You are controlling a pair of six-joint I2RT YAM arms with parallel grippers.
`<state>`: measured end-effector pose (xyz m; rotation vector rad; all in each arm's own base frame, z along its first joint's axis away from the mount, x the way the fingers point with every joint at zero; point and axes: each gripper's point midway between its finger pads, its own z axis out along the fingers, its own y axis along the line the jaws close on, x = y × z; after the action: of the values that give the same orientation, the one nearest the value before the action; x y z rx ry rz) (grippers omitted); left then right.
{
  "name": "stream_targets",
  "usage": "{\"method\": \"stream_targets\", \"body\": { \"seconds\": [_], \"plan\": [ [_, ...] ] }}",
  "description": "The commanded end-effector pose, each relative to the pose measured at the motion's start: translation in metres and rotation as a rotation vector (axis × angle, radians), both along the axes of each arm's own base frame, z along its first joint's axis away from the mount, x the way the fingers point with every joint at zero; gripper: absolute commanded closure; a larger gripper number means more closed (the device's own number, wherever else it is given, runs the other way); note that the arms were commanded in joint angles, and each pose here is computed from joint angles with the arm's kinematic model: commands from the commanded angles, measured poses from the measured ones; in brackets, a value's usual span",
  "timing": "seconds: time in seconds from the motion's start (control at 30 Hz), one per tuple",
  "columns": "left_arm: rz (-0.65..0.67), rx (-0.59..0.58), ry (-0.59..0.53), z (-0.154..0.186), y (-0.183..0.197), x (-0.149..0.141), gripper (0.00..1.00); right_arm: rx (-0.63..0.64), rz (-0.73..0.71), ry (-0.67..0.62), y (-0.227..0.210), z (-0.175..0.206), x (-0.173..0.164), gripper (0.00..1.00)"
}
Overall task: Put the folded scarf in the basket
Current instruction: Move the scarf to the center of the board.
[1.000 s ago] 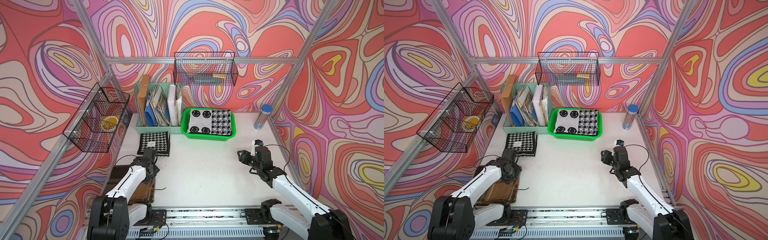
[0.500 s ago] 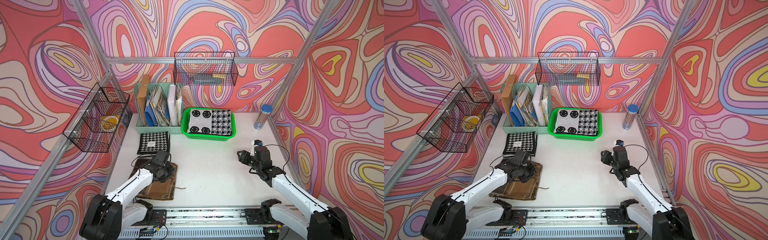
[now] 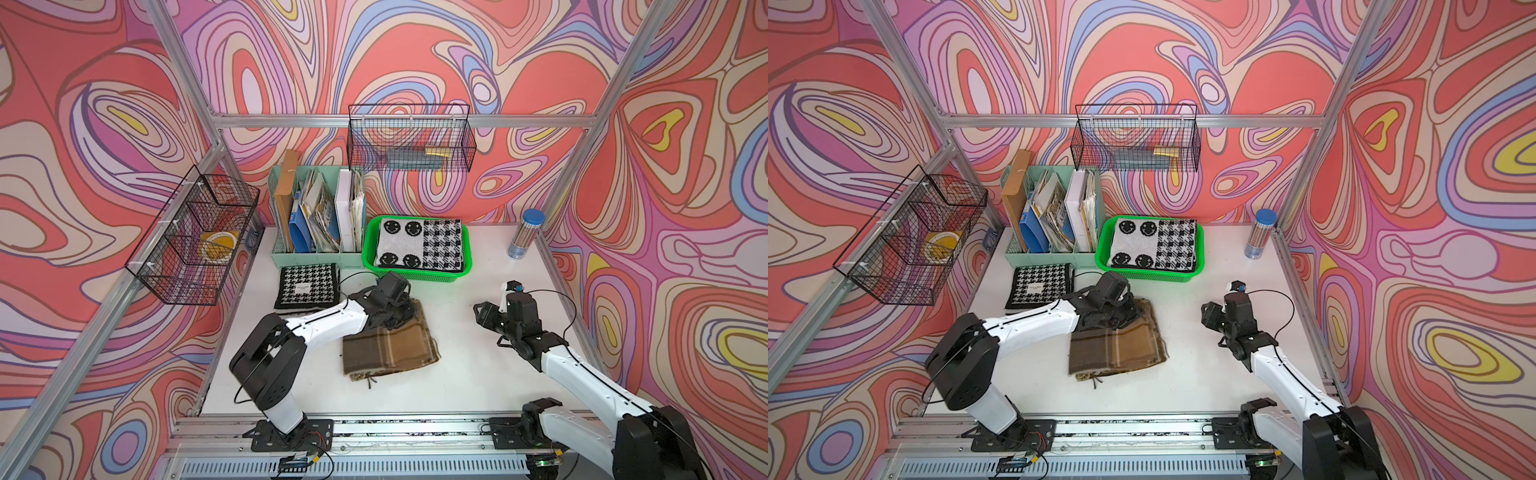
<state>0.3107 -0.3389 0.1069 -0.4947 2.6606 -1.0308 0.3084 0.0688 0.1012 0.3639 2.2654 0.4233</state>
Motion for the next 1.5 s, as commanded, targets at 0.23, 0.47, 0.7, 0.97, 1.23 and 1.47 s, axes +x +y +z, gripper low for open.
{"method": "stream_targets", "body": {
  "seconds": [0.23,0.47,0.7,0.97,1.23,1.47],
  "plan": [
    [-0.096,0.064,-0.135,0.036,-0.010,0.008,0.12,0.010,0.022,-0.013,0.005,0.003,0.008,0.43],
    [-0.003,0.441,-0.215,0.041,0.094,-0.017,0.10,0.093,0.120,0.027,0.028,-0.008,0.011,0.42],
    [0.129,0.482,-0.131,0.003,0.160,-0.046,0.07,0.183,0.228,0.081,0.054,-0.024,0.011,0.39],
    [0.232,0.385,-0.097,-0.027,0.191,-0.061,0.06,0.216,0.373,0.192,0.099,-0.036,0.005,0.36],
    [0.251,0.385,-0.091,-0.040,0.209,-0.076,0.04,0.107,0.399,0.238,0.127,-0.041,0.005,0.36],
    [0.238,0.399,-0.102,-0.044,0.220,-0.090,0.04,0.045,0.386,0.310,0.135,-0.061,0.001,0.36]
  ]
}}
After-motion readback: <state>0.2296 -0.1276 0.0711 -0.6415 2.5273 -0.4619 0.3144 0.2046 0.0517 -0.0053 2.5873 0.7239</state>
